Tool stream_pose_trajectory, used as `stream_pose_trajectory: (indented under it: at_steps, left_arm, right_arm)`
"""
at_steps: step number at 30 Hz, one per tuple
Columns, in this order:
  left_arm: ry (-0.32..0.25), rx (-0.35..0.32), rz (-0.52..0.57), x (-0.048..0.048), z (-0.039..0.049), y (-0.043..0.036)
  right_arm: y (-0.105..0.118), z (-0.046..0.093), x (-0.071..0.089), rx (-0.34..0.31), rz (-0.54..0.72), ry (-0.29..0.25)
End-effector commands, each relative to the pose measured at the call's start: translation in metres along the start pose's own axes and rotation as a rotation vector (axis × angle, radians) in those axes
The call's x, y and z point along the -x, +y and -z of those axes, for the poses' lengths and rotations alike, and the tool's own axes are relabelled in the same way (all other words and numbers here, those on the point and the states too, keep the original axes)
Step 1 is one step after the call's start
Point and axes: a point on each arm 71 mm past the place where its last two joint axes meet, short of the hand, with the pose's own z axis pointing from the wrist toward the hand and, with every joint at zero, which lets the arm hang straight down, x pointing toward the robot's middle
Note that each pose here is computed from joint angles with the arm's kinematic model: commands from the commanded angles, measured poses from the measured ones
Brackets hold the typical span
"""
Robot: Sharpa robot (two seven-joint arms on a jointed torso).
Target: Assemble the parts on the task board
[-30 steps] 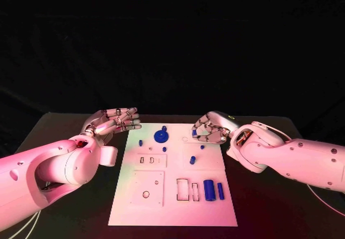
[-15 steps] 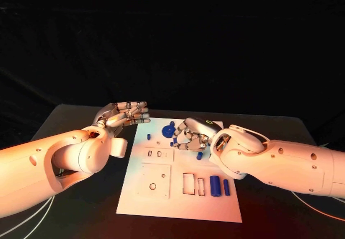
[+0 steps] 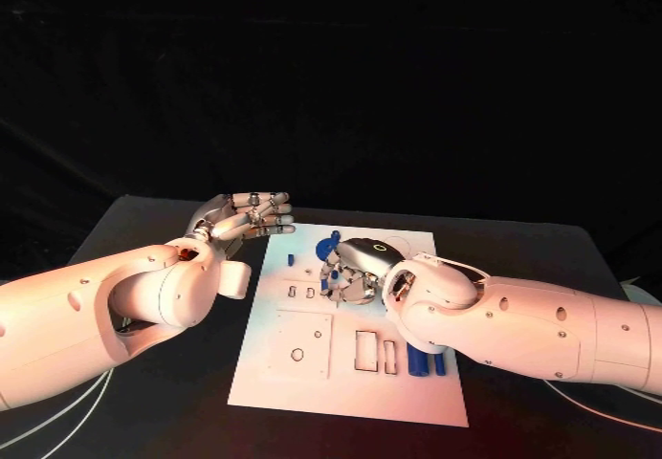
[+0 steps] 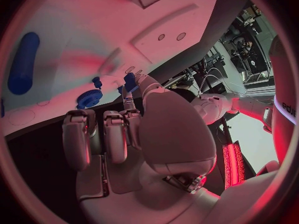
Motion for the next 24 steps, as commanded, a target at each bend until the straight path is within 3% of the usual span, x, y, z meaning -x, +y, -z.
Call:
stream_pose_trajectory:
  at_steps: [1,24]
  left_arm:
    - [0.022,-0.004,0.008,-0.0031,0.0000,-0.0006]
    - [0.026,-0.001,0.009,-0.0039,0.0012,-0.0008]
  right_arm:
    - [0.000,-0.002,-0.004,-0.010,0.054,0.011]
    - [0.008,-0.012,-0.016,-0.019,0.074,0.033]
